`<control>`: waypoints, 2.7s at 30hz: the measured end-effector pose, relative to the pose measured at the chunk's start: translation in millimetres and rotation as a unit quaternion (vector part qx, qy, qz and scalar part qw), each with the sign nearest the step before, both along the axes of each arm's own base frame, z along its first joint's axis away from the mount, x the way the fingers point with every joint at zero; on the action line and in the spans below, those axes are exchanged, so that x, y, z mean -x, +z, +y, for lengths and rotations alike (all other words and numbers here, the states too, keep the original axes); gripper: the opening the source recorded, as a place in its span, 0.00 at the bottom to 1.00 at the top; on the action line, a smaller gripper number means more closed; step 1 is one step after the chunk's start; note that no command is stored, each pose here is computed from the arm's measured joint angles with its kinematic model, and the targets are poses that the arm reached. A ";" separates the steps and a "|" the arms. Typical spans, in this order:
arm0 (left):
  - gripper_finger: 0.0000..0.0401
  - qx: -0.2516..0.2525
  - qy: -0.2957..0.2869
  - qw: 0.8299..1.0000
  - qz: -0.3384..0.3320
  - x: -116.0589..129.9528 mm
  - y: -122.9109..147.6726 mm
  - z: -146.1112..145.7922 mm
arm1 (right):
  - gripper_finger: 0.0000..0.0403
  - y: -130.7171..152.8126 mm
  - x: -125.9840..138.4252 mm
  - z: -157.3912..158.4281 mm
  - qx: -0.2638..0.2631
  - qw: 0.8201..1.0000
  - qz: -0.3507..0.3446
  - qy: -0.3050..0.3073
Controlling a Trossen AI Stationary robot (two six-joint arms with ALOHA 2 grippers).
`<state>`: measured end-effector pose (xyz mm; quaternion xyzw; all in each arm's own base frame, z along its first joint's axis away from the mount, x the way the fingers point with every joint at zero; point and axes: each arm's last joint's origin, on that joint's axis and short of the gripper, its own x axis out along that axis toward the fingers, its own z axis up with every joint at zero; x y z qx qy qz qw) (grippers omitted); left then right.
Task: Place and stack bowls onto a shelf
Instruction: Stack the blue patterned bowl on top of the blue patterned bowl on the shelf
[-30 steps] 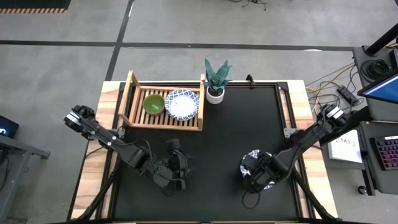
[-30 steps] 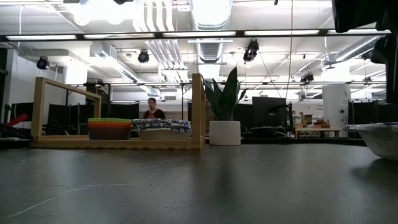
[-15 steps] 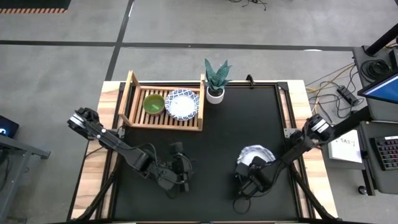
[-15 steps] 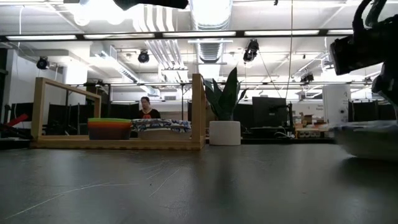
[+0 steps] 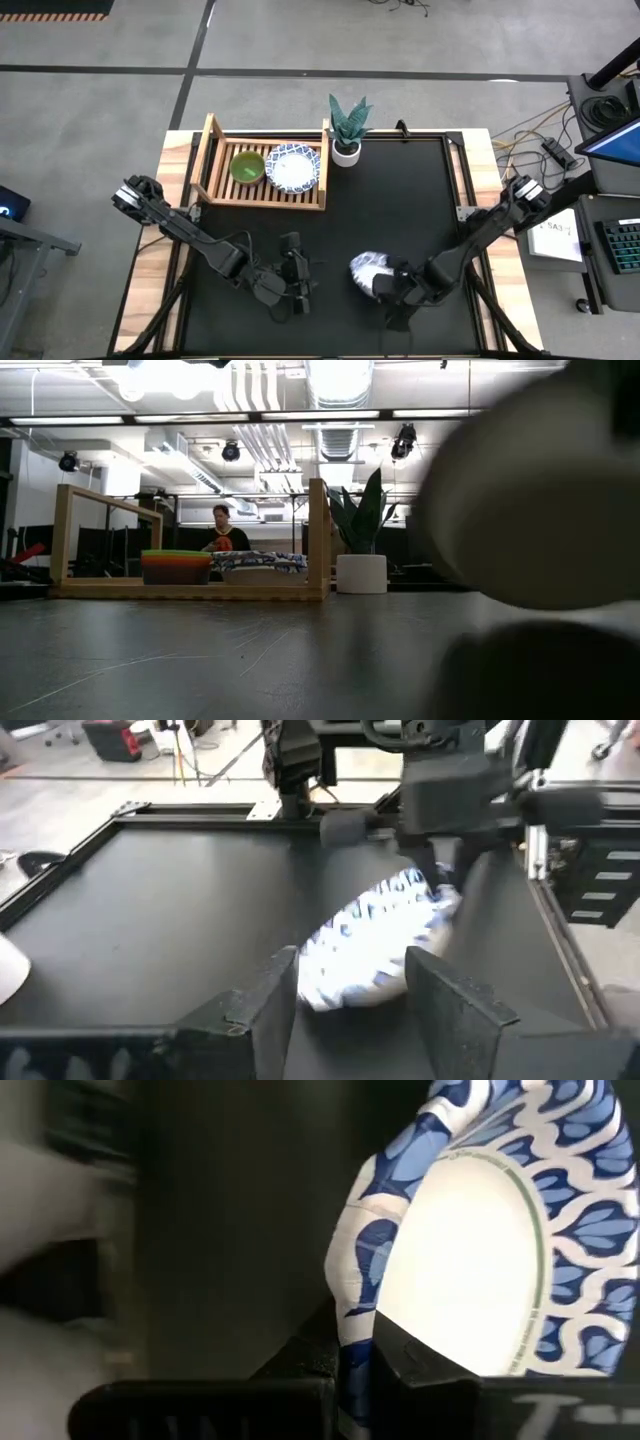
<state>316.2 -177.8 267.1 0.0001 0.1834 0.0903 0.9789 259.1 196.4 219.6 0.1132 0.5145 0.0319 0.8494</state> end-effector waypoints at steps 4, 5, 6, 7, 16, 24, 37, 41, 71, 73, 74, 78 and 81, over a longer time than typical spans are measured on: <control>0.50 0.001 -0.043 0.999 -0.005 -3.1 0.4 -4.0 | 0.02 15.4 -6.4 7.2 -0.047 0.988 -0.091 0.111; 0.52 0.005 -0.061 0.998 -0.006 -4.2 0.2 -5.7 | 0.02 18.4 -7.6 8.6 -0.051 0.984 -0.109 0.134; 0.54 0.009 -0.079 0.997 -0.007 -5.2 -0.4 -7.6 | 0.02 20.3 -8.3 9.6 -0.050 0.979 -0.122 0.154; 0.56 0.013 -0.097 0.995 -0.008 -6.2 -0.9 -9.3 | 0.02 21.5 -8.9 10.1 -0.048 0.975 -0.132 0.172; 0.62 0.001 -0.191 0.981 -0.020 -16.3 -11.5 -20.8 | 0.02 24.2 -15.3 6.6 -0.045 0.957 -0.161 0.237; 0.63 0.000 -0.192 0.981 -0.021 -21.7 -20.8 -23.7 | 0.02 24.4 -16.3 5.5 -0.040 0.953 -0.166 0.251; 0.48 0.010 -0.204 0.979 -0.001 -25.8 -35.4 -27.5 | 0.03 26.1 -27.1 -7.3 -0.030 0.953 -0.184 0.237; 0.21 -0.008 -0.194 0.981 -0.003 -26.1 -35.3 -26.6 | 0.07 26.5 -28.0 -8.6 -0.031 0.955 -0.184 0.232; 0.00 -0.341 0.128 0.870 0.333 18.3 88.6 65.8 | 0.52 70.6 55.7 -48.3 -0.024 0.943 -0.289 0.163; 0.00 -0.332 0.156 0.863 0.347 14.1 81.9 88.1 | 0.52 62.5 55.0 -47.9 -0.030 0.939 -0.302 0.160; 0.00 -0.327 0.171 0.858 0.356 12.2 76.8 99.6 | 0.52 58.0 54.9 -48.1 -0.032 0.938 -0.306 0.159; 0.00 -0.309 0.222 0.844 0.379 5.7 51.5 145.0 | 0.52 42.6 55.6 -48.6 -0.038 0.937 -0.312 0.154; 0.00 -0.284 0.243 0.842 0.389 -0.9 28.4 176.2 | 0.52 35.6 55.7 -48.6 -0.049 0.936 -0.316 0.147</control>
